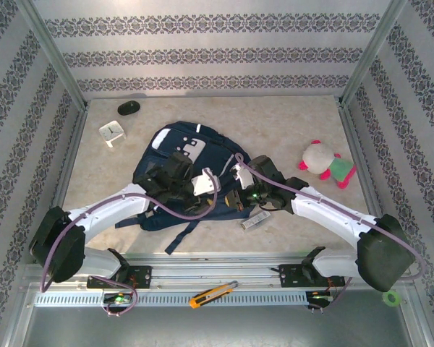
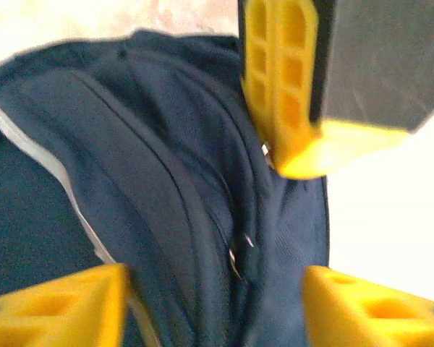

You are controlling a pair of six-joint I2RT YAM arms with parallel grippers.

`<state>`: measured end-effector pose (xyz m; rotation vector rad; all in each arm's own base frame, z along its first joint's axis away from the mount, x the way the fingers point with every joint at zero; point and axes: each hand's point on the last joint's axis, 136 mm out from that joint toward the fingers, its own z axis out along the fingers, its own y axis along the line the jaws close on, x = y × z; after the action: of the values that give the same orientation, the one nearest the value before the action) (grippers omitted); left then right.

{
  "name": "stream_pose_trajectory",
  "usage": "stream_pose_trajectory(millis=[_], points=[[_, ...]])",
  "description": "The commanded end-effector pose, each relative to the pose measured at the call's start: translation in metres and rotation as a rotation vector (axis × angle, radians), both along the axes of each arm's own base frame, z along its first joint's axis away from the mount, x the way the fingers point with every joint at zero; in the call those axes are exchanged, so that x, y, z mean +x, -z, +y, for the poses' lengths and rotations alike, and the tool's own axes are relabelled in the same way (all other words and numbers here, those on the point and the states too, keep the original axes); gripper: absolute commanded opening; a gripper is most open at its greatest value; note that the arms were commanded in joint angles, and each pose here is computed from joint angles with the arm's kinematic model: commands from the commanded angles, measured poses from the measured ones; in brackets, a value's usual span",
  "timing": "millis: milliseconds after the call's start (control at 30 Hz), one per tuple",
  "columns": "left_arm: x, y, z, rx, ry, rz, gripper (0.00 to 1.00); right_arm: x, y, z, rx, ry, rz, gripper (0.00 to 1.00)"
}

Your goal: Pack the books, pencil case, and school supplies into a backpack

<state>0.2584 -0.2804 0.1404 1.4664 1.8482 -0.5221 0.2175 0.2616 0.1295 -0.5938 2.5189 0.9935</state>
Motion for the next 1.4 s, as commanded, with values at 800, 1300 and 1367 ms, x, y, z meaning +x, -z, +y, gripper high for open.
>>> stream_pose_trajectory(millis=[800,1300,1367], points=[[-0.013,0.020,0.098,0.221,-0.089,-0.044,0.07,0.041,-0.004,-0.029,-0.062,0.115,-0.074,0.00],[-0.013,-0.012,-0.003,0.033,-0.082,0.053,0.74,0.020,0.005,0.013,-0.001,0.032,-0.005,0.00],[0.000,-0.003,-0.014,0.047,-0.113,0.037,0.74,0.019,0.005,0.011,-0.011,0.035,-0.007,0.00]])
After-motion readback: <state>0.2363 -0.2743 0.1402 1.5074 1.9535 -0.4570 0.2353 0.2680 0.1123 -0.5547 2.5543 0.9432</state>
